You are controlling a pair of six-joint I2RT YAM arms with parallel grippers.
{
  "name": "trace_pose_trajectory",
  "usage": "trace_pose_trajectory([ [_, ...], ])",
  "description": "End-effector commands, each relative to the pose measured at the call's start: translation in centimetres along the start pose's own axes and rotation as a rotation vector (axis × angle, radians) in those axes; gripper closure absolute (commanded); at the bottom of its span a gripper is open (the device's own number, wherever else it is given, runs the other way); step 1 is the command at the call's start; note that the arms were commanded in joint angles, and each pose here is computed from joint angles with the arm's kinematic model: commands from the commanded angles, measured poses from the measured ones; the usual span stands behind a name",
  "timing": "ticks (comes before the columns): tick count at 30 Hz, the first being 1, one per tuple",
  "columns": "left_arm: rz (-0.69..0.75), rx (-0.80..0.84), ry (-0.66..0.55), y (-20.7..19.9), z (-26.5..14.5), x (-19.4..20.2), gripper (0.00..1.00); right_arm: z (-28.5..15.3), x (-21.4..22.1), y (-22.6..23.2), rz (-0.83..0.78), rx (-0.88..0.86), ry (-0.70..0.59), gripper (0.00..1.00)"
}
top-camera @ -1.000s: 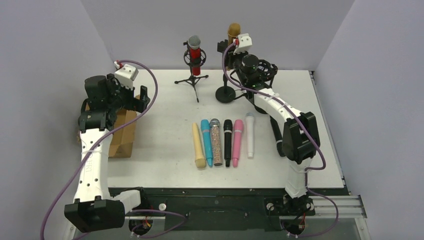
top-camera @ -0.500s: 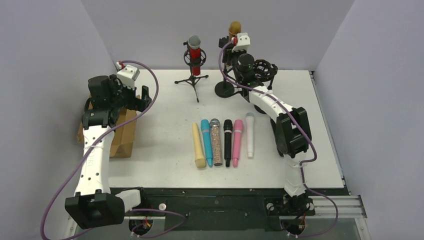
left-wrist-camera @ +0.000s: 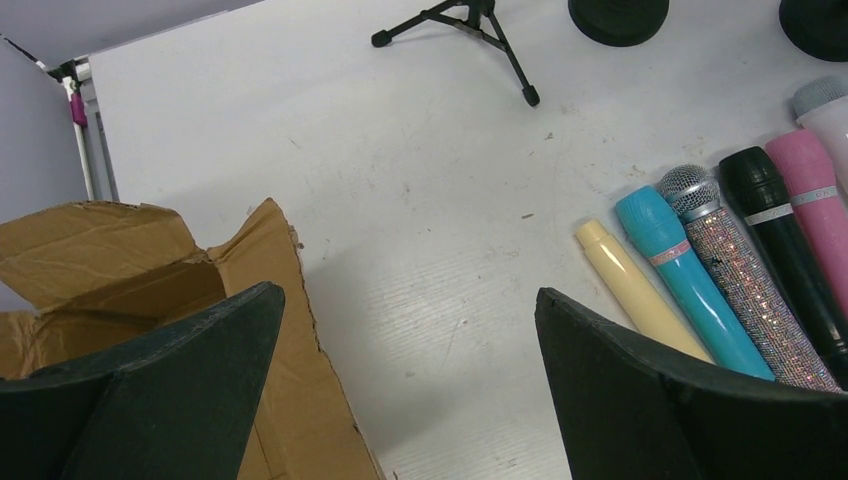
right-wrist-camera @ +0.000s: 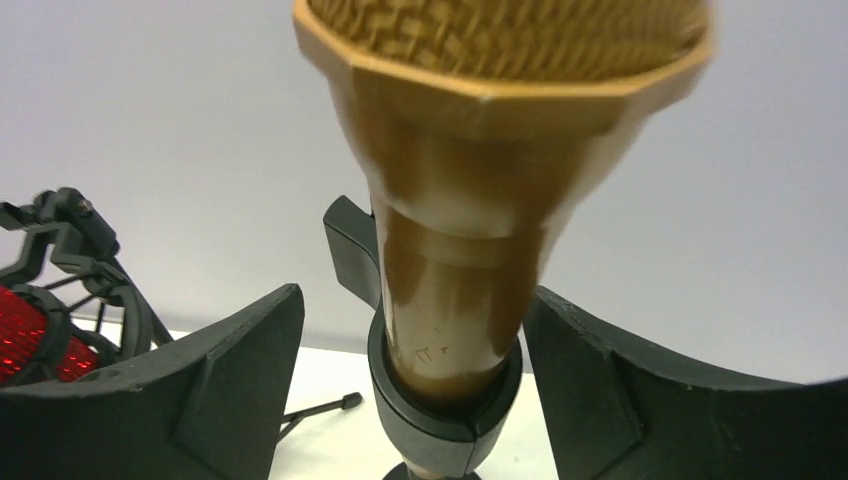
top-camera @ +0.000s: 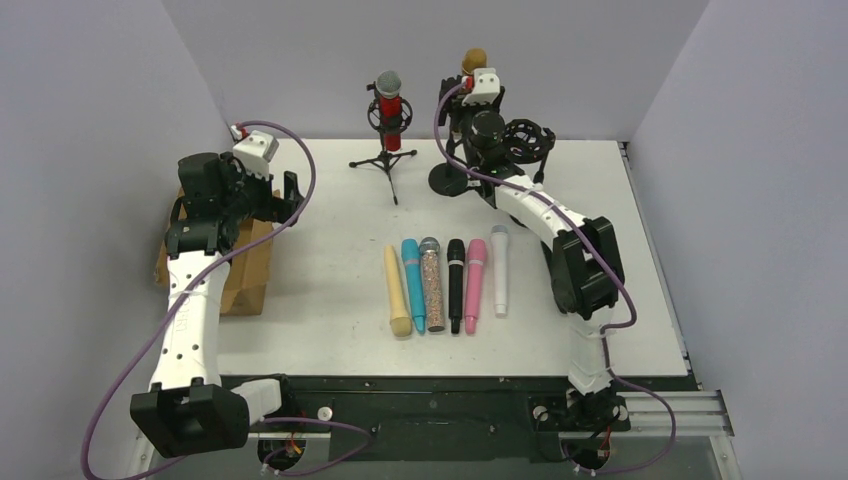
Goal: Attach the microphones to the stand
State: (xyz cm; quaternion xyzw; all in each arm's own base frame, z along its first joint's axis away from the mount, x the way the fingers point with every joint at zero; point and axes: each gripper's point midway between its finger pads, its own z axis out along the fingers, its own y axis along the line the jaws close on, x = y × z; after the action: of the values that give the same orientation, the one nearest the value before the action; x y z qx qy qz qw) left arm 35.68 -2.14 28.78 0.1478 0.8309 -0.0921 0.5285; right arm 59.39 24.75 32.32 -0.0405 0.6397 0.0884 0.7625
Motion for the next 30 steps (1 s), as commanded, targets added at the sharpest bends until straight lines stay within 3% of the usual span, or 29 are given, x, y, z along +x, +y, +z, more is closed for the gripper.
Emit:
trace_pose_trajectory([
  [1, 0.019, -0.005, -0.051, -0.1, -1.0, -1.9, 0.04, -2.3, -8.4, -0.2, 0.048, 0.025, -0.103, 0.23],
  [10, 0.028, 0.067, 0.015, -1.6, -2.0, -0.6, 0.04, -9.8, -13.0, -3.9, 0.034, 0.114, 0.022, 0.21],
  [14, 0.040, 0.073, 0.016, -1.8, -2.2, -0.2, 0.04, -14.0, -12.8, -7.3, 0.047, 0.230, 0.126, 0.20],
  [18, 0.031, 0.104, 0.021, -2.4, -2.1, 0.1, 0.04, -17.1, -11.3, -11.5, 0.054, 0.350, 0.216, 0.20],
  [22, 0.013, 0.115, 0.030, -2.5, -1.9, 0.4, 0.04, -18.6, -9.4, -14.6, 0.165, 0.413, 0.304, 0.20],
  [30, 0.010, 0.111, 0.033, -2.5, -1.7, 0.6, 0.04, -19.5, -5.7, -15.0, 0.262, 0.457, 0.398, 0.20],
])
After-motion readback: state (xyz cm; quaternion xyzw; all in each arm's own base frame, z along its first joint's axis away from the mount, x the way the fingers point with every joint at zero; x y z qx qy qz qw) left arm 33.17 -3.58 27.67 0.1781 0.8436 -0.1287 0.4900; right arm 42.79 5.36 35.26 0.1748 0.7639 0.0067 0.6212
